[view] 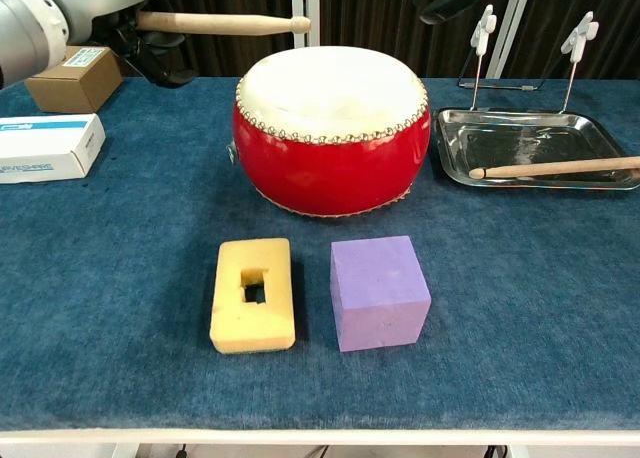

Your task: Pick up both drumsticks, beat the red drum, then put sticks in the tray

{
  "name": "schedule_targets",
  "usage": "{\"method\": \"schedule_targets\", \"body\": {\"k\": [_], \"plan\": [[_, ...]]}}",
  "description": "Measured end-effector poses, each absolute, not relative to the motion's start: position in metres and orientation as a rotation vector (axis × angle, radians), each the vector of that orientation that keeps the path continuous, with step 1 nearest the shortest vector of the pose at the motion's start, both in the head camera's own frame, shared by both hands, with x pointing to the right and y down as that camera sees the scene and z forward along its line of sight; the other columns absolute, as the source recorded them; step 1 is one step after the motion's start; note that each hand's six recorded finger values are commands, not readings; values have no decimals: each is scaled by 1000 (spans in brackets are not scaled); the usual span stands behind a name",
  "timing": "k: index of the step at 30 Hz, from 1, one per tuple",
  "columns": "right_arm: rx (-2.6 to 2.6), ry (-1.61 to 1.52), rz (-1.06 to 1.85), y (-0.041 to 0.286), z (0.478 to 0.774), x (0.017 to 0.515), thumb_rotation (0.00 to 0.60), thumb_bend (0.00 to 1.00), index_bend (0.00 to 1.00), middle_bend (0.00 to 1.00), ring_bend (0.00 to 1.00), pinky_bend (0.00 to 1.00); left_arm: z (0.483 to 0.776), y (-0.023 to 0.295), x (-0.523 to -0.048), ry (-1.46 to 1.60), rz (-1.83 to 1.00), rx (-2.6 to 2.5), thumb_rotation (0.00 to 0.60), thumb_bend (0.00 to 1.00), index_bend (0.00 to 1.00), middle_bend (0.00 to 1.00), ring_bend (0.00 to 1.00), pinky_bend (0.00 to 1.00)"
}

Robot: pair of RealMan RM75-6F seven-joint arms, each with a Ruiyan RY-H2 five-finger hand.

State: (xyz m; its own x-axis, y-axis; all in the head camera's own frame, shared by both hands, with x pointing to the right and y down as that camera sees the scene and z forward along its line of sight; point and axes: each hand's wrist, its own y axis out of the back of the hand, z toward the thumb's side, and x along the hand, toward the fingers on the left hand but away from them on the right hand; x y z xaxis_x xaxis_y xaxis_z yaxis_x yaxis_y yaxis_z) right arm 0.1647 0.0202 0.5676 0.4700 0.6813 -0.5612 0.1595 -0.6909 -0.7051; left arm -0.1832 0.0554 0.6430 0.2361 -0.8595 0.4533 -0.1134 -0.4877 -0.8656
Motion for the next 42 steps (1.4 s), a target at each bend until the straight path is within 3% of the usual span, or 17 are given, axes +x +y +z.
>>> {"method": "schedule_targets", "body": {"k": [8, 17, 42], "plan": [[-2109, -654, 1192, 22, 576, 109, 600, 217, 348, 441, 198, 330, 646, 54, -165, 880, -1335, -1785, 600, 335, 941, 969, 992, 1000], [-2070, -639, 1239, 27, 596, 69, 600, 294, 431, 462, 208, 331, 640, 52, -158, 885, -1329, -1759, 600, 335, 938, 968, 991, 1000], [-2041, -648, 1232, 26, 596, 46, 600, 371, 476, 529, 245, 331, 637, 55, -145, 835, -1304, -1705, 600, 335, 936, 965, 989, 1000]]}}
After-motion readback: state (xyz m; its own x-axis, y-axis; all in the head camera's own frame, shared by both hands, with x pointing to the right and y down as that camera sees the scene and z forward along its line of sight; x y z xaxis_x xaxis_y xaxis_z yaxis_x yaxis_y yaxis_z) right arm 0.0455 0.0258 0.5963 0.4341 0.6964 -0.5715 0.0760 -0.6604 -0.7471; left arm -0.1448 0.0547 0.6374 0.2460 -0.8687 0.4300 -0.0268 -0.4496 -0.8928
